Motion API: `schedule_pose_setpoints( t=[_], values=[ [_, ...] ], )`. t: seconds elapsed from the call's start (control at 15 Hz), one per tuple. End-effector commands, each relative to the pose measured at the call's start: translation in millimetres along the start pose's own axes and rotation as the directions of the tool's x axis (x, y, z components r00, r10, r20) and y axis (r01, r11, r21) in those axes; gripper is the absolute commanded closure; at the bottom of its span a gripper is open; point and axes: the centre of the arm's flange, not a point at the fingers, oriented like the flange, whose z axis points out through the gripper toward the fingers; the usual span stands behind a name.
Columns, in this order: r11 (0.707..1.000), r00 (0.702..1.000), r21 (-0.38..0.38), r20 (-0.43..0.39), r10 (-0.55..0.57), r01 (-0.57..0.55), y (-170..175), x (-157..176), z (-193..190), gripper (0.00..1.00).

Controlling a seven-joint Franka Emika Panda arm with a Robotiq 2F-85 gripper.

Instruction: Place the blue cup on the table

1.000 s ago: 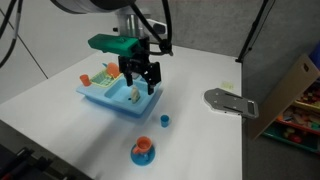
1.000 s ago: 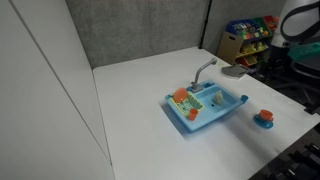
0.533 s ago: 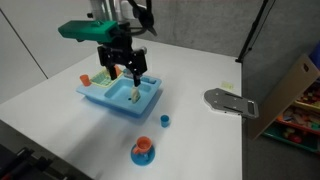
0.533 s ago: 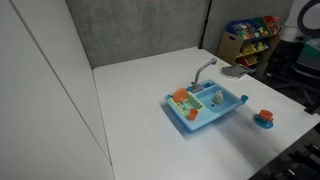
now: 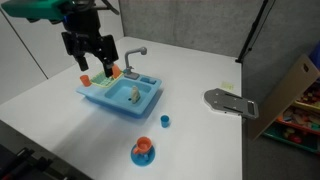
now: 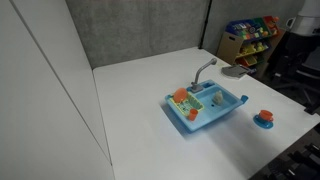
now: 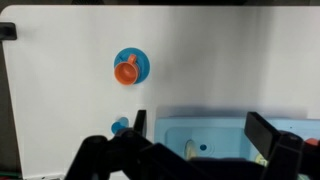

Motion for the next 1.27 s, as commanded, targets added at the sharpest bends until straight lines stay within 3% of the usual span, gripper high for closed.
schedule_pose_setpoints(
  t=[0.0, 0.47, 0.87, 1.2],
  values=[
    [0.998, 1.000, 0.065, 0.007, -0.012, 0.011, -9.0, -24.4, -22.9, 0.00],
    [0.989, 0.998, 0.146, -0.058, 0.032, -0.023, -10.7, -39.3, -50.9, 0.00],
    [0.990, 0.992, 0.139, -0.113, 0.048, -0.032, -6.4, -47.4, -67.0, 0.00],
    [0.990, 0.993, 0.132, -0.106, 0.057, -0.043, -9.0, -40.3, -68.6, 0.00]
  ],
)
